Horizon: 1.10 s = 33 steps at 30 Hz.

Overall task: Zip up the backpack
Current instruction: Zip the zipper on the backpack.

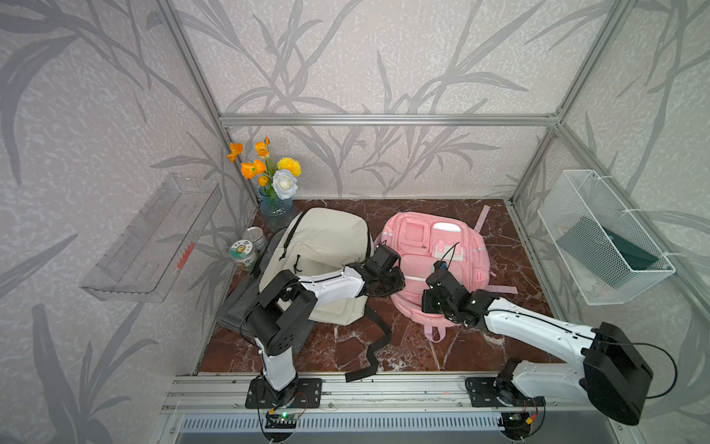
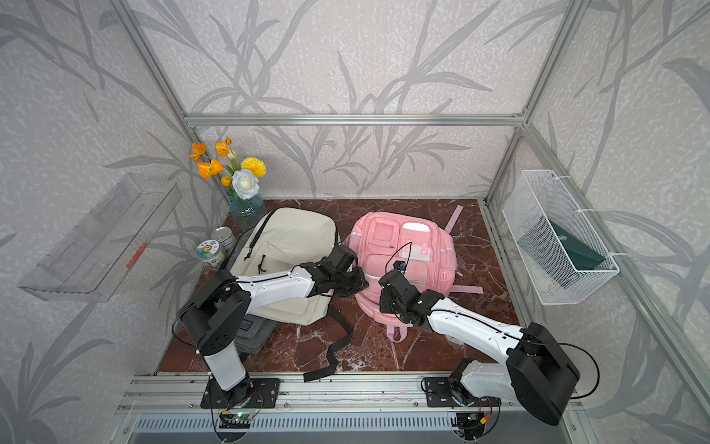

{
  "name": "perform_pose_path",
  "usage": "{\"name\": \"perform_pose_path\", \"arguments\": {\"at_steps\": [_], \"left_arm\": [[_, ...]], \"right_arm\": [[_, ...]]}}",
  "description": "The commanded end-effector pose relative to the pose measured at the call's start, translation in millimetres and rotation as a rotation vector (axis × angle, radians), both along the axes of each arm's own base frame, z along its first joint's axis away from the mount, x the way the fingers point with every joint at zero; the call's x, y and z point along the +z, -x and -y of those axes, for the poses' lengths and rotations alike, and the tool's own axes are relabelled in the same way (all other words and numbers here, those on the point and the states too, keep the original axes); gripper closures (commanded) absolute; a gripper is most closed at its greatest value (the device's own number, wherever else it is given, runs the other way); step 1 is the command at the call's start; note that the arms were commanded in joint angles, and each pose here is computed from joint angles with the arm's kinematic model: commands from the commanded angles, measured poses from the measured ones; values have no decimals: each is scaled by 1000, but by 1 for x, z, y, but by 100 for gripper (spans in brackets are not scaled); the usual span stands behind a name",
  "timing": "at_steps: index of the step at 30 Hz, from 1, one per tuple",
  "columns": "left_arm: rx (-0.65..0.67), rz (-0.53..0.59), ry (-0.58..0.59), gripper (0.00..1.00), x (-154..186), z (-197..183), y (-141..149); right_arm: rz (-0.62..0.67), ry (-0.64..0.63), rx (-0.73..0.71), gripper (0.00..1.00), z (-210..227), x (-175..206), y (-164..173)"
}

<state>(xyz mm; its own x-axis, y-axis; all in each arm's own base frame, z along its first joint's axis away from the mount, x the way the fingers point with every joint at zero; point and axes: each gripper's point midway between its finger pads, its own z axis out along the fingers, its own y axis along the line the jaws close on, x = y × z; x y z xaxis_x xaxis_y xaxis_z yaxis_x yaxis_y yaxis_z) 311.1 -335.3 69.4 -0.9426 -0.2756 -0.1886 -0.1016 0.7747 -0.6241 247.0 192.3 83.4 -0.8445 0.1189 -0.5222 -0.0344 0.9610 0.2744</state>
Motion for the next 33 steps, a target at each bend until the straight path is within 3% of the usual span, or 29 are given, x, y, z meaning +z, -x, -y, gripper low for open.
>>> {"name": "perform_pose_path", "arguments": {"at_steps": [1,7,12,23,33], "left_arm": [[42,51,-59,95,-2,-26,-19],[57,97,-92,100,10,-51,-31],[38,102,-96,100,13,-57,-31],[-40,57,-103,100,3,-59,-6],[-65,54,-105,100,1,-51,0]], "right_arm": [[22,63,-84,100,35,11,3],[17,53,-209,100,90,4,14],[25,38,-235,100,107,7,12],[6,-57,-213,100,126,14,-39],[-40,35,-238,100,143,6,-72]]}}
